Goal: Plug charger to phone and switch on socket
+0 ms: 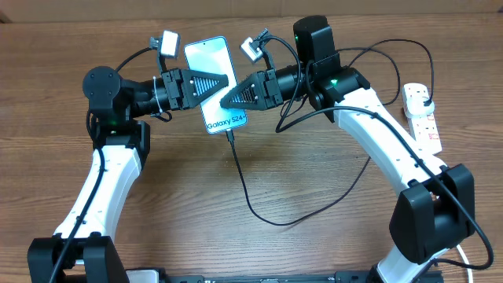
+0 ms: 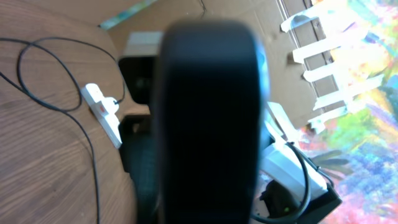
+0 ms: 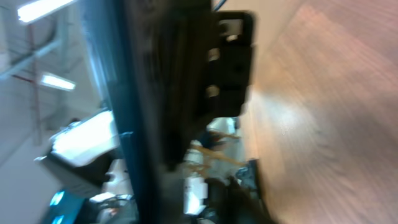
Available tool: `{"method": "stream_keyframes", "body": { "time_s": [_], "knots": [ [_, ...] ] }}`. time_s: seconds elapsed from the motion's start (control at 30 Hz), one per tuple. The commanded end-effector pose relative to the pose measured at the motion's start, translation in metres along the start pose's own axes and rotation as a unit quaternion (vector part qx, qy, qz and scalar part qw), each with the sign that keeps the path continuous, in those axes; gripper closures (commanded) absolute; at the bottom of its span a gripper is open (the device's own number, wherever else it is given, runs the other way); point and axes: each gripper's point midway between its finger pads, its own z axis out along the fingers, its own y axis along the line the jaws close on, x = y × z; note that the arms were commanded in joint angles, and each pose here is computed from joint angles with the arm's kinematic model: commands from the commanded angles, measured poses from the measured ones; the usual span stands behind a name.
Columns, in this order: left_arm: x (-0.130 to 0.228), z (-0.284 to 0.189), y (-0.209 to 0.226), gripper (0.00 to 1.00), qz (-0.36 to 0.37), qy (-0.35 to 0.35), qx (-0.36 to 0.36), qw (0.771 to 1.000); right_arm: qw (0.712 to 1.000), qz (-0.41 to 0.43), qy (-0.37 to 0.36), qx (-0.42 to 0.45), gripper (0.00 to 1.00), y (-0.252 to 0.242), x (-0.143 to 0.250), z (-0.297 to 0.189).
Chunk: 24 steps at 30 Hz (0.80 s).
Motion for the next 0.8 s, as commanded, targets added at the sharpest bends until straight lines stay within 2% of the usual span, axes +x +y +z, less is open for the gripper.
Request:
{"method": "stream_keyframes", "body": {
  "time_s": [0.0, 0.07, 0.1, 0.13, 0.17, 0.27, 0.4, 0.53, 0.63, 0.77],
  "knots": [
    [0.000, -0.002, -0.011, 0.95, 0.029, 0.004, 0.005, 1.000, 1.000, -0.007, -0.003, -0.002, 0.82, 0.003, -0.003, -0.004],
    [0.000, -0.002, -0.011, 0.94, 0.032, 0.004, 0.005, 0.999, 1.000, -0.007, -0.003, -0.002, 0.85, 0.003, -0.003, -0.004],
    [0.000, -0.002, -0.011, 0.91, 0.034, 0.004, 0.005, 0.999, 1.000, -0.007, -0.003, -0.002, 0.90, 0.003, -0.004, -0.004],
    [0.000, -0.002, -0.011, 0.83, 0.037, 0.004, 0.005, 0.999, 1.000, -0.007, -0.003, -0.002, 0.94, 0.003, -0.004, -0.004],
    [0.000, -0.002, -0.011, 0.69, 0.042, 0.004, 0.005, 0.999, 1.000, -0.007, -0.003, -0.002, 0.96, 0.003, -0.004, -0.004],
    [-0.001, -0.003, -0.010, 0.02, 0.067, 0.002, 0.004, 0.998, 1.000, -0.007, -0.003, -0.002, 0.96, 0.003, -0.003, -0.004],
    [-0.008, -0.010, -0.008, 0.00, 0.093, -0.013, -0.004, 0.996, 1.000, -0.001, -0.006, 0.005, 0.96, 0.000, -0.004, -0.005],
    [-0.022, -0.029, -0.002, 0.00, 0.103, -0.045, -0.023, 0.993, 0.998, 0.019, -0.026, 0.058, 0.96, -0.022, -0.004, -0.010],
    [-0.031, -0.046, 0.002, 0.00, 0.115, -0.065, -0.037, 0.991, 0.989, 0.036, -0.039, 0.136, 0.96, -0.052, 0.002, -0.015],
    [-0.038, -0.066, 0.006, 0.00, 0.131, -0.081, -0.052, 0.987, 0.960, 0.067, -0.043, 0.269, 0.96, -0.099, 0.017, -0.034]
  ]
}}
